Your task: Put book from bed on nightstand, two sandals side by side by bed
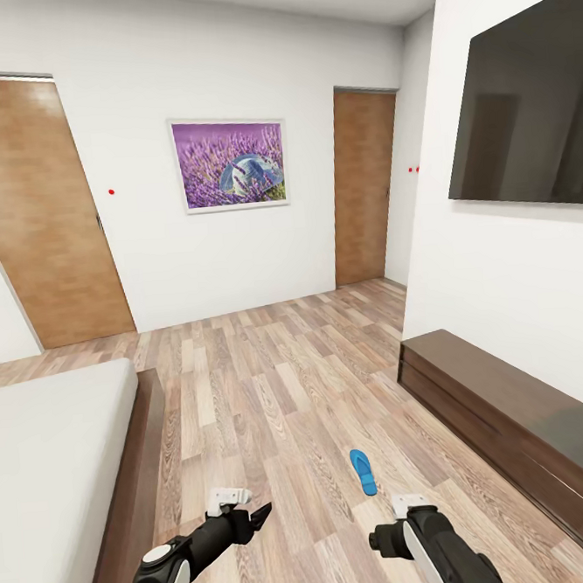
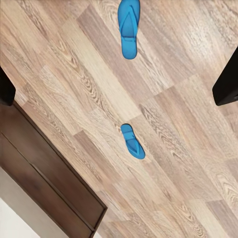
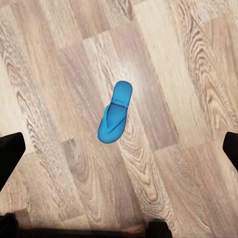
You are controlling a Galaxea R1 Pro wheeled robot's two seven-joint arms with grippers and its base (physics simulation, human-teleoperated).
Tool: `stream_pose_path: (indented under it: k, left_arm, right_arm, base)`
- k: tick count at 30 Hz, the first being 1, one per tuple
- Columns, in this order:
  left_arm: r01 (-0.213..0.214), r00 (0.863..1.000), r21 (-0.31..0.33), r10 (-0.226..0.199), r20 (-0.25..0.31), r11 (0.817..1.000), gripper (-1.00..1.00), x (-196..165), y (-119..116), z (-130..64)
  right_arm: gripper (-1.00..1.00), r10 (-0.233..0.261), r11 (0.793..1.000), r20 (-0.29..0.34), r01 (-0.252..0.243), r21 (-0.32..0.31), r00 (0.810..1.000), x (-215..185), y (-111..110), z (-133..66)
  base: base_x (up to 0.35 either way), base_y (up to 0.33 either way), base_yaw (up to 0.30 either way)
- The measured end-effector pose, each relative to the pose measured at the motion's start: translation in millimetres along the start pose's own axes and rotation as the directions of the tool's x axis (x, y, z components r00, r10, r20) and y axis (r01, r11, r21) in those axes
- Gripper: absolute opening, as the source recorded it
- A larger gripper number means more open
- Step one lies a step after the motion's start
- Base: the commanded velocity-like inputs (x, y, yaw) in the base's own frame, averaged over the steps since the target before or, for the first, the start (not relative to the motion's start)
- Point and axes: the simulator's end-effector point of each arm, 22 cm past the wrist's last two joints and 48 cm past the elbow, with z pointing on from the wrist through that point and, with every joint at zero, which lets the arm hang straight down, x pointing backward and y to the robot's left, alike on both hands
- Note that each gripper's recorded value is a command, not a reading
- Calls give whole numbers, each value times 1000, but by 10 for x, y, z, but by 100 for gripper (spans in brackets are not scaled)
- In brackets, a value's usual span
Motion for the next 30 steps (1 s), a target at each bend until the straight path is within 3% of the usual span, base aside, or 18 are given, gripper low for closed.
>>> stream_pose_path:
  k: [30]
  left_arm:
    - [0,1000,0,0,1,1000,100,-2,2,-1]
  right_arm:
    - [100,5,1000,1,-5,-7,1000,2,11,4]
  base:
    - [0,0,0]
